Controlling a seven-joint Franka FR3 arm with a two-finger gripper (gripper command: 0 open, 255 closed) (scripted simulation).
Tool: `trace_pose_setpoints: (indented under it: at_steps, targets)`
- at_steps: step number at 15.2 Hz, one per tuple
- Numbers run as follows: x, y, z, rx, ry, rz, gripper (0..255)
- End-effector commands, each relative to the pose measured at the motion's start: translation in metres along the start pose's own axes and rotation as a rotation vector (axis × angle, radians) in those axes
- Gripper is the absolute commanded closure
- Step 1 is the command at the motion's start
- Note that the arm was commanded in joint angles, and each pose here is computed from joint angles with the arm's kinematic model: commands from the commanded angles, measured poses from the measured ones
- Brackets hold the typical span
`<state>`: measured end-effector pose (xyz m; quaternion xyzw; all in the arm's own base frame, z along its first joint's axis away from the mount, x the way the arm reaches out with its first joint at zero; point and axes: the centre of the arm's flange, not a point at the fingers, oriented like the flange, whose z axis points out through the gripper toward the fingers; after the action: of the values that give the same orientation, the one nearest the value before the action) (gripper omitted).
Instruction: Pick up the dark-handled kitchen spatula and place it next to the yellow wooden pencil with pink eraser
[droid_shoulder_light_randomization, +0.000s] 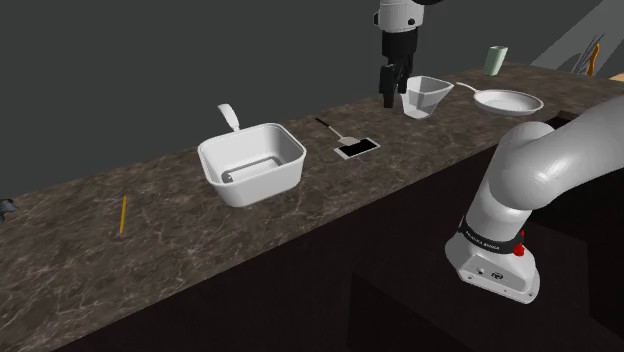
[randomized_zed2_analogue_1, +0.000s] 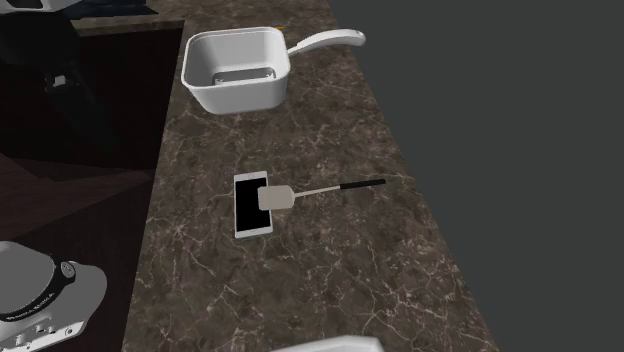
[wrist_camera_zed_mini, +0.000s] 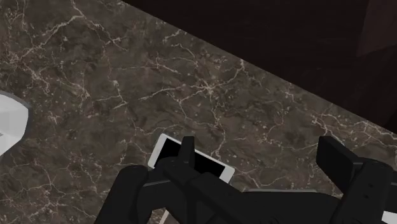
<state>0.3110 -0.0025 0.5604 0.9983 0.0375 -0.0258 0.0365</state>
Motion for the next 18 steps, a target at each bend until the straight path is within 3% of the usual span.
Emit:
trace_pose_setpoints:
  at_steps: [1,18]
  targets:
    - [0.0,0.0,0.0,0.0,0.0,0.0,0]
    - [0.172,0.078,0.108,0.04,0.06,0.28,0]
